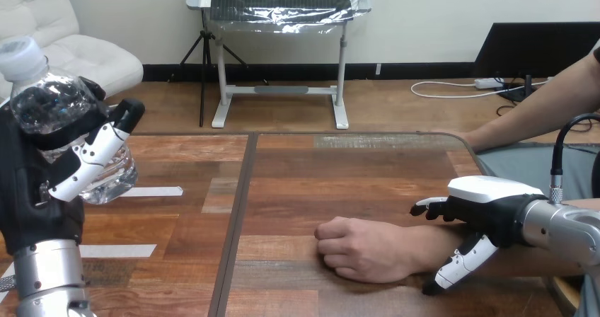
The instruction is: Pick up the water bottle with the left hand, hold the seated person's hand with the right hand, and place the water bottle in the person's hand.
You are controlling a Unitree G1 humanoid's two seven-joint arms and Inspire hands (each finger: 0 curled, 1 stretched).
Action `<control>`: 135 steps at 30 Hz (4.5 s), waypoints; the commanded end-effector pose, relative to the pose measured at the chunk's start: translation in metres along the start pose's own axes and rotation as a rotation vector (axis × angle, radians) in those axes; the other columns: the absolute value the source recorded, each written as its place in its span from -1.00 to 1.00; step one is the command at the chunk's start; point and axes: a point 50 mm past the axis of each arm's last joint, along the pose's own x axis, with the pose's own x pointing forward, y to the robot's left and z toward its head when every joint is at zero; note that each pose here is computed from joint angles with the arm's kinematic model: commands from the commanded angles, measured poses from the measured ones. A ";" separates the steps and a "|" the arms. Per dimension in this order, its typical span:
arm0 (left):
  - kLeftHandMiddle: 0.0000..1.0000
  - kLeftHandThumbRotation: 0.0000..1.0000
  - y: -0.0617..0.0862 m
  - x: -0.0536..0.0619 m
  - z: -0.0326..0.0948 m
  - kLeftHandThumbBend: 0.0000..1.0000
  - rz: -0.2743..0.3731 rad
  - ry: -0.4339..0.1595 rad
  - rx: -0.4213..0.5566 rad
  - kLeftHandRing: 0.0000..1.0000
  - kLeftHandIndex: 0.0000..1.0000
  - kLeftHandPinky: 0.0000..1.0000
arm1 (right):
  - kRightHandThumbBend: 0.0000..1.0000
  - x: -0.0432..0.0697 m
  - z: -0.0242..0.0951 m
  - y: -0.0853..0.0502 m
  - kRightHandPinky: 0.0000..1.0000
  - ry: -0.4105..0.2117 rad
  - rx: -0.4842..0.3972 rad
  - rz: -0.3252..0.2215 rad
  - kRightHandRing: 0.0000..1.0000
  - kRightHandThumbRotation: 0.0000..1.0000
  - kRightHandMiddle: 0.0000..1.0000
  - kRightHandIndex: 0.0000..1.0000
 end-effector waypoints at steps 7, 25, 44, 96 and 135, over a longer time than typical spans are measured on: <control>-0.37 -1.00 -0.006 0.012 0.014 -0.03 -0.031 -0.088 -0.029 -0.49 -0.24 -0.59 | 1.00 -0.001 0.001 -0.010 0.35 0.003 0.000 -0.036 0.70 -0.06 0.78 0.85; -0.37 -1.00 -0.006 0.012 0.016 -0.02 -0.032 -0.093 -0.029 -0.49 -0.24 -0.59 | 1.00 0.004 0.003 -0.006 0.33 0.019 -0.018 -0.012 0.68 -0.11 0.75 0.82; -0.37 -1.00 -0.007 0.012 0.018 -0.06 -0.035 -0.090 -0.059 -0.49 -0.24 -0.60 | 1.00 0.019 -0.001 0.008 0.38 0.076 -0.057 0.069 0.73 -0.05 0.77 0.78; -0.39 -1.00 -0.005 0.014 0.024 -0.08 -0.031 -0.104 -0.053 -0.51 -0.25 -0.61 | 1.00 0.042 0.007 0.043 0.06 0.062 -0.142 0.161 0.46 -0.23 0.53 0.41; -0.38 -1.00 -0.006 0.014 0.024 -0.09 -0.023 -0.089 -0.074 -0.50 -0.26 -0.61 | 0.73 0.045 0.009 0.053 -0.42 0.046 -0.098 0.190 -0.22 -0.51 -0.02 0.10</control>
